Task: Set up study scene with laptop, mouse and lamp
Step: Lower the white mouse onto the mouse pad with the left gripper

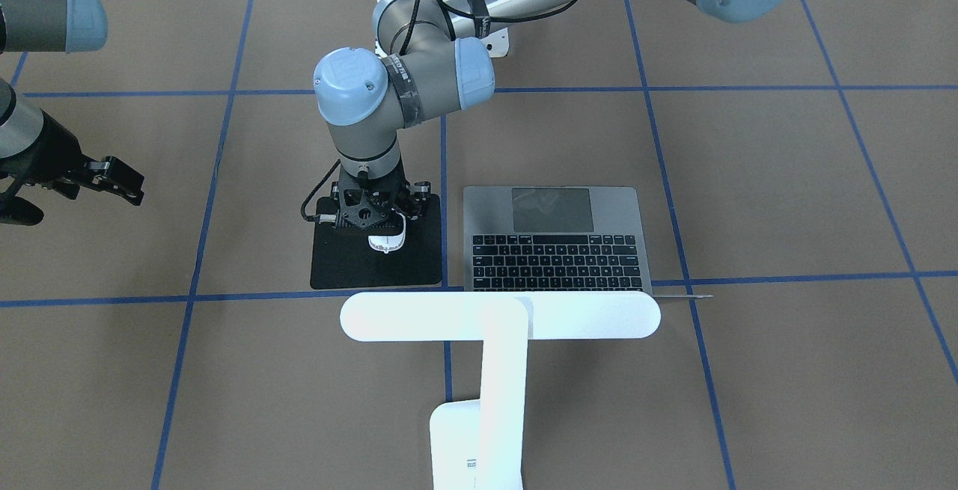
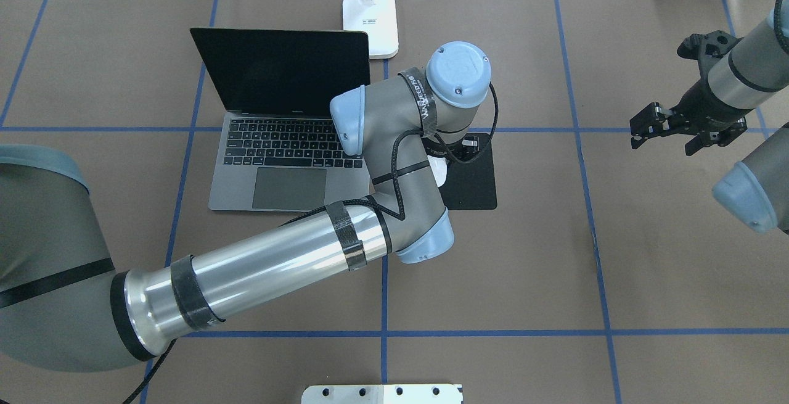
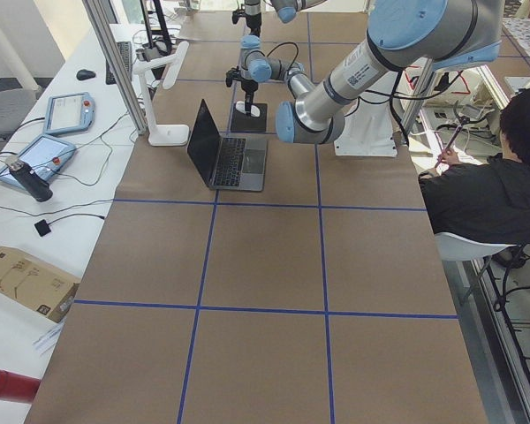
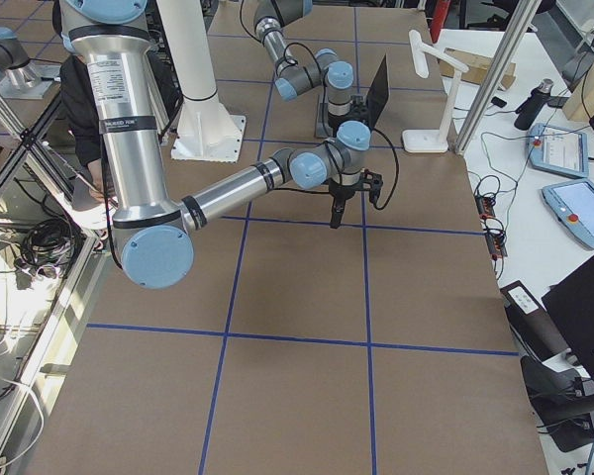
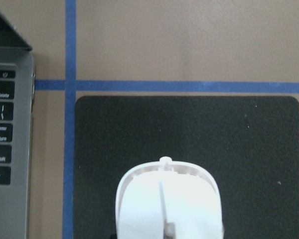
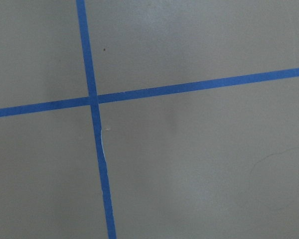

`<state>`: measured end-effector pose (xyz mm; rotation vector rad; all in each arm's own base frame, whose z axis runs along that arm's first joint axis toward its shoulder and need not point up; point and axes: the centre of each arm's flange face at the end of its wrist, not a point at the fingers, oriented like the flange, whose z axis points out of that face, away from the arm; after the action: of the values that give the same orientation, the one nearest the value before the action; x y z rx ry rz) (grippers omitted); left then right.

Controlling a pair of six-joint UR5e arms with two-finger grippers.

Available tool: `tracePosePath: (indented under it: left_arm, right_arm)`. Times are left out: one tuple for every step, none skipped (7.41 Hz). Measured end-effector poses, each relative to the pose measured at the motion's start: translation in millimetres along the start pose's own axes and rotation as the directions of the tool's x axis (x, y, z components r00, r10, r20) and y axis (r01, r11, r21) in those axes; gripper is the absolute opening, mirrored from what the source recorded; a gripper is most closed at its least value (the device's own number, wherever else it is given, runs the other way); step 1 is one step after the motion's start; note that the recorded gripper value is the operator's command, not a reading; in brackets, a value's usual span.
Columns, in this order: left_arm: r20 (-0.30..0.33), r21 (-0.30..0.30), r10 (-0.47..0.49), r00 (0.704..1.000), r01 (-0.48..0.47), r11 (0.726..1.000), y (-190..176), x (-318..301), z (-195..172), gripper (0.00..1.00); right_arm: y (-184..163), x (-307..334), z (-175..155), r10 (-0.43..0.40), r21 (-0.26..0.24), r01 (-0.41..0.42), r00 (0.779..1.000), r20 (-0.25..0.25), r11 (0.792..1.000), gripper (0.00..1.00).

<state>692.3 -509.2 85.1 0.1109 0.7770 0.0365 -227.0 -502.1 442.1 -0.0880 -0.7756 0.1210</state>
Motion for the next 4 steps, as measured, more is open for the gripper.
tracePosePath:
  left_arm:
    - [0.009,0.001,0.024,1.000,-0.024,1.000,2.5,1.0,5.1,0.00]
    - [0.015,-0.004,0.036,0.999,-0.036,0.999,6.9,2.8,10.5,0.00]
    - [0.018,-0.010,0.042,0.999,-0.042,0.999,11.7,5.3,14.5,0.00]
    - [0.019,-0.015,0.046,0.999,-0.046,0.999,16.4,7.9,17.4,0.01]
  right_arm:
    - [-0.2,-0.1,0.5,0.000,-0.001,0.000,1.000,-0.001,1.000,1.00]
    - [-0.3,-0.2,1.0,0.000,-0.001,0.000,1.000,-0.001,1.000,1.00]
    - [-0.6,-0.6,1.1,0.000,-0.002,0.000,1.000,-0.001,1.000,1.00]
    - [-1.1,-0.6,1.8,0.001,-0.003,-0.001,1.000,-0.001,1.000,1.00]
